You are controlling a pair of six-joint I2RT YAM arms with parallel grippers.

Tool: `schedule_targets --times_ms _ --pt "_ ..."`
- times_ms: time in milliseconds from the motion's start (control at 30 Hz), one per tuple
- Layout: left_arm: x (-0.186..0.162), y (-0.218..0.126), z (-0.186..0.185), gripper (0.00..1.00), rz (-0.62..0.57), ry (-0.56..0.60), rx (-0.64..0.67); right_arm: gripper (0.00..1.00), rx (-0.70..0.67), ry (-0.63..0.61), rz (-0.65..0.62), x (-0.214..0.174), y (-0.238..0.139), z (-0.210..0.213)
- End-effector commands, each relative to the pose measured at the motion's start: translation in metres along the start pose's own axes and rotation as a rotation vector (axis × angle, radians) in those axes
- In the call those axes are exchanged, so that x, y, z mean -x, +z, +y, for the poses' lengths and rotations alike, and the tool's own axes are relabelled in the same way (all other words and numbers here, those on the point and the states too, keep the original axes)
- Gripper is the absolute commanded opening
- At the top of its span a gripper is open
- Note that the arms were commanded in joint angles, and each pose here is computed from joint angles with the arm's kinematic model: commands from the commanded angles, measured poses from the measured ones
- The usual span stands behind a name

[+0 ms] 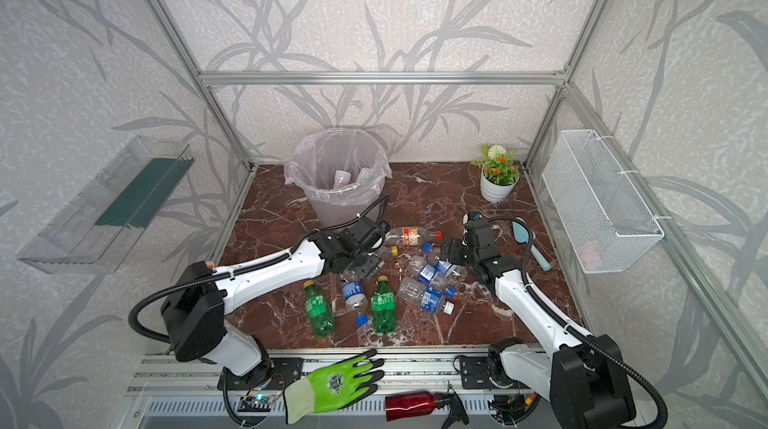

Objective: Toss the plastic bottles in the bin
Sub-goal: 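Grasp the clear orange-labelled yellow-capped bottle with the left gripper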

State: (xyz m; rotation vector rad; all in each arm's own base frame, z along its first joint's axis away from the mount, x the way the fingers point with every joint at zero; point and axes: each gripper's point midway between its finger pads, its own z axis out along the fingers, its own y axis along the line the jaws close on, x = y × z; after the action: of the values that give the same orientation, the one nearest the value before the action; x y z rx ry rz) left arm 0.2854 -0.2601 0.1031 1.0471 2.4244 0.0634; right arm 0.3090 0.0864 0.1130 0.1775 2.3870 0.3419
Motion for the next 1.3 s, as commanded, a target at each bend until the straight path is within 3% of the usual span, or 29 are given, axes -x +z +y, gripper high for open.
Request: schedule_targets --times_ms 0,333,600,1167,1267 --pt "-0.004 0.007 -0.004 0.84 0.054 0.114 -0.027 0.96 0.019 0.011 -0.024 0.002 -0.003 0.0" --pt "0.005 0.03 0.009 0.83 0.064 0.165 0.038 0.96 0.03 0.031 -0.02 0.0 0.002 -0.004" --pt "0.0 0.051 0.013 0.73 0.12 0.215 0.036 0.96 0.022 0.047 -0.019 -0.002 0.005 -0.008" --pt "-0.011 0.074 0.013 0.72 0.174 0.299 0.03 0.96 0.013 0.076 -0.032 -0.001 0.004 -0.015" --pt "-0.01 0.073 0.013 0.67 0.165 0.303 0.029 0.96 0.018 0.086 -0.037 0.0 0.004 -0.015"
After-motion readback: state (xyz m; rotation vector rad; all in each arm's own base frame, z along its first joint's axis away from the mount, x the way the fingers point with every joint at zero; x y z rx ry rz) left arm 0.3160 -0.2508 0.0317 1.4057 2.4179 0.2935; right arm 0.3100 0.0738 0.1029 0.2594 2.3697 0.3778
